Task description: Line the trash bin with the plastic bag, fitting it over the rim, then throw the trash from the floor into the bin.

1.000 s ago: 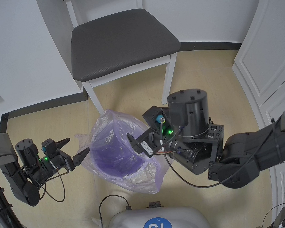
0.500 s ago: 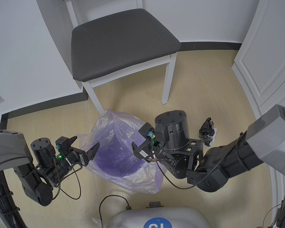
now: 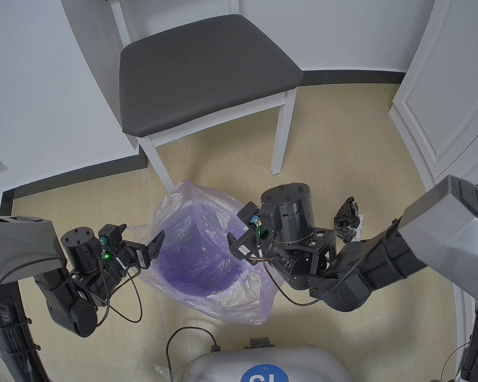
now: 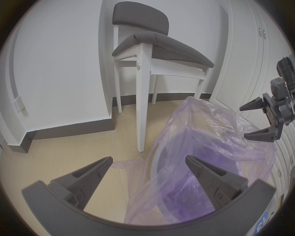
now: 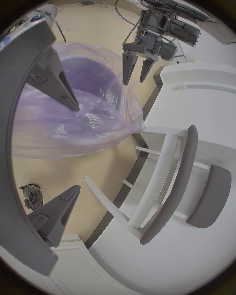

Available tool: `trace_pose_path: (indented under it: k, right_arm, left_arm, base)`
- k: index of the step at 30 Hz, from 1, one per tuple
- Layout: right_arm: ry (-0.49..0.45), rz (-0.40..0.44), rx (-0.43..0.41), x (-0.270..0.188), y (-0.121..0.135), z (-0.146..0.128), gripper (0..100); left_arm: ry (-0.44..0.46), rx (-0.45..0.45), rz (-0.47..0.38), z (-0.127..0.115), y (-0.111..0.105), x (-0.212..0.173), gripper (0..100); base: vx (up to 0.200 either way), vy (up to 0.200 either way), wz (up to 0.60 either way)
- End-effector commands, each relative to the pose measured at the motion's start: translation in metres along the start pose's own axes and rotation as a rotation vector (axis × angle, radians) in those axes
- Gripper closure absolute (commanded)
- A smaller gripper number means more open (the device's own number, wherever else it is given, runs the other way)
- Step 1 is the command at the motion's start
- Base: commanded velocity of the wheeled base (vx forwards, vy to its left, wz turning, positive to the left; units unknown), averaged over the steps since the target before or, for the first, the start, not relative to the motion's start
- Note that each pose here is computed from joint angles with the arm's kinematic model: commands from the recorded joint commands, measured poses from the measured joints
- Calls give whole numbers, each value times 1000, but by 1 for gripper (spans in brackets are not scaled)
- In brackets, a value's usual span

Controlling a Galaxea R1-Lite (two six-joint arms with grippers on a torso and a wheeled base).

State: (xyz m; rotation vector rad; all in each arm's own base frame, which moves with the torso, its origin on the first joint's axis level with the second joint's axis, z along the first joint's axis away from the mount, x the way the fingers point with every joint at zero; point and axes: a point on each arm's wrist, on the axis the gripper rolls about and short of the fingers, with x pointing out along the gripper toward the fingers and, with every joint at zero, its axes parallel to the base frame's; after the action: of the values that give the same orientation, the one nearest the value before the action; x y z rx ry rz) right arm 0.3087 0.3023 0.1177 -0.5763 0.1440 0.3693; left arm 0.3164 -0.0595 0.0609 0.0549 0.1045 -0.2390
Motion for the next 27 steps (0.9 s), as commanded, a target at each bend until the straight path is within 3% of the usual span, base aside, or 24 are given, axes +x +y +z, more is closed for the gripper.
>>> trace_pose_path:
  k: [1, 18, 27]
  right_arm:
    - [23, -16, 0, 13, -2, -10, 0]
    - [-46, -92, 58, 34, -16, 3, 0]
    - [-33, -122, 69, 47, -19, -3, 0]
  left_arm:
    - [-18, -2, 10, -1, 2, 6, 0]
    - [-54, -5, 87, 2, 16, 19, 0]
    - [-44, -6, 107, -3, 19, 23, 0]
  base:
    - [0, 0, 0]
    - [0, 0, 0]
    - [0, 0, 0]
